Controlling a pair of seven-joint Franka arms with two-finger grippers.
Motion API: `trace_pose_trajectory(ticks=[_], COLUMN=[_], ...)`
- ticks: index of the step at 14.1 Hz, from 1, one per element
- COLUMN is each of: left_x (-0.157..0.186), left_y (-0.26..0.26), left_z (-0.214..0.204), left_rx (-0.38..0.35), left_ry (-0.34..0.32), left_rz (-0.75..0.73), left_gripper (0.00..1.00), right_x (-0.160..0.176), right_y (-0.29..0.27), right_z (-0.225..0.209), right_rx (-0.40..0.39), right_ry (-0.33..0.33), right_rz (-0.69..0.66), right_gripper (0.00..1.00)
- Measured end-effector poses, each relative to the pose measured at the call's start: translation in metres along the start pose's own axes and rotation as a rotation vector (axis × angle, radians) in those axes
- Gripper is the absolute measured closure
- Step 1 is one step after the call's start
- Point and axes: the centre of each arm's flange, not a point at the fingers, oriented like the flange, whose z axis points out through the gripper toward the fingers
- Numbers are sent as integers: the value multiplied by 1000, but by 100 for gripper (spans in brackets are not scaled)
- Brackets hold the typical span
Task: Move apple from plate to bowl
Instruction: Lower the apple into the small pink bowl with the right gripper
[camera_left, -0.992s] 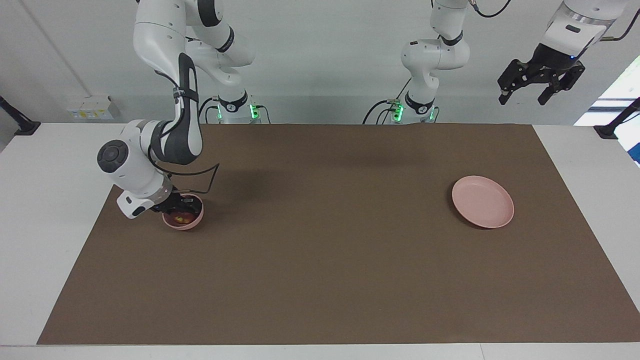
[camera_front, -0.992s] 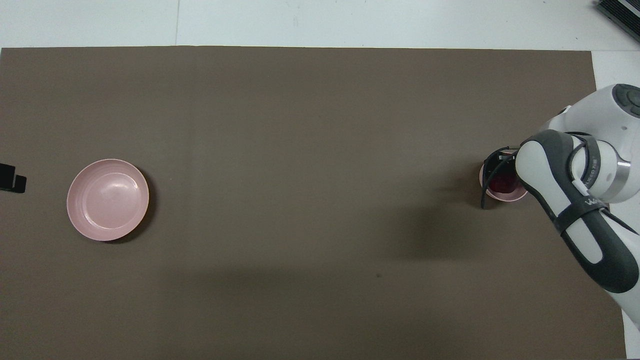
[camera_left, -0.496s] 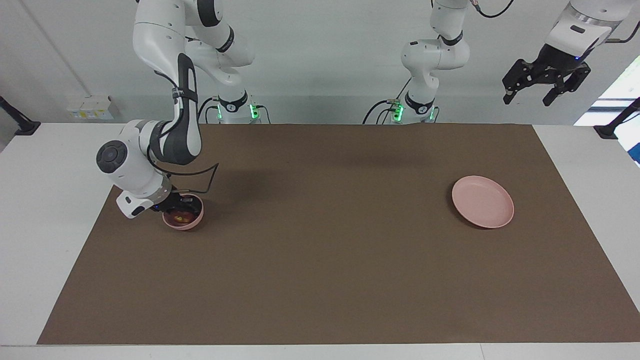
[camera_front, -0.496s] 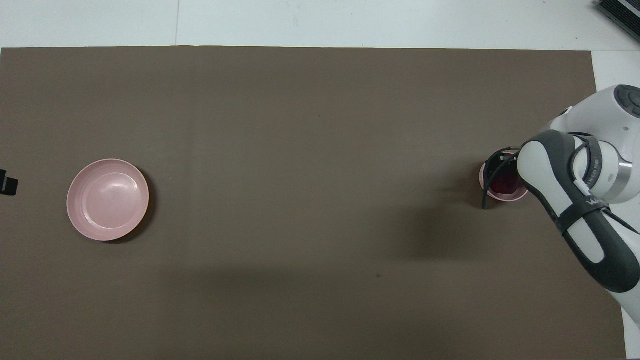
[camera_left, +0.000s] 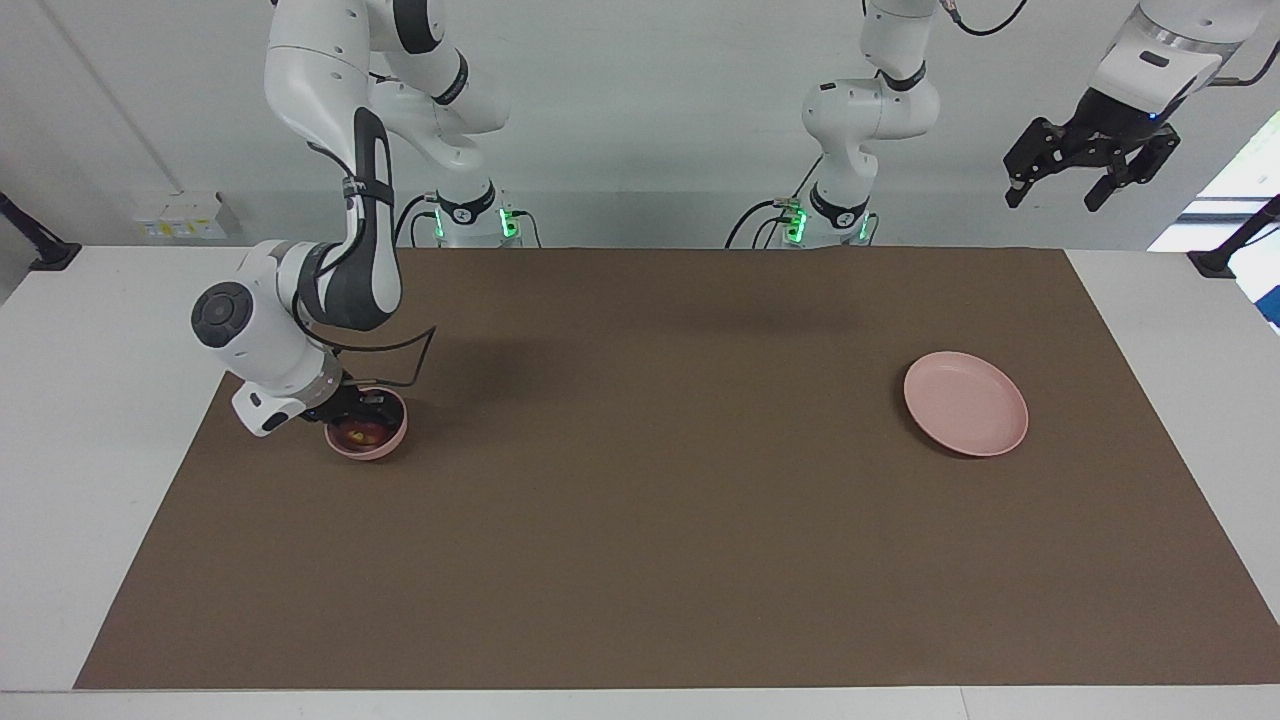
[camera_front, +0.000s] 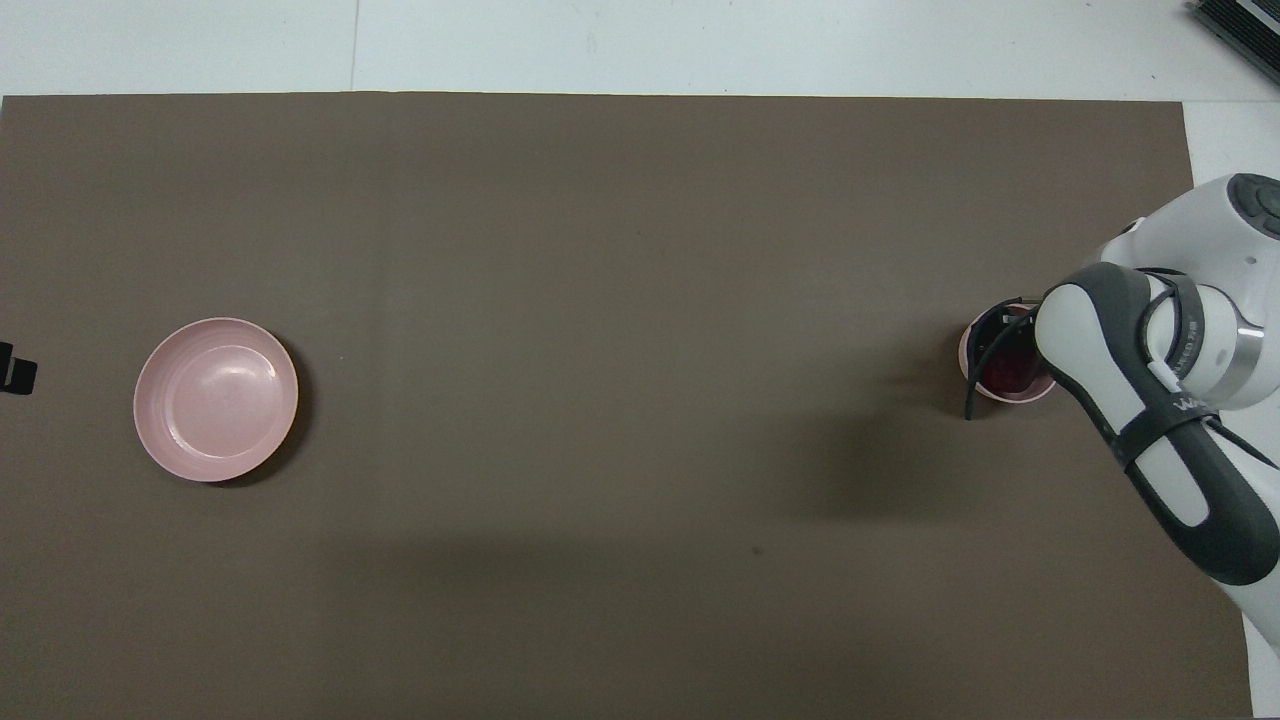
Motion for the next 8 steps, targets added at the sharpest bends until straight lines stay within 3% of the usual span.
trace_pose_trajectory(ticks=[1,8], left_x=[0,0], left_y=[0,0], left_z=[0,0], left_rx=[0,0], left_ry=[0,-1], left_rz=[0,0], left_gripper=[0,0], right_x=[0,1], right_y=[0,-8], right_z=[0,-25], right_rx=[0,-1], right_ry=[0,46], right_rz=[0,-8], right_gripper=[0,0])
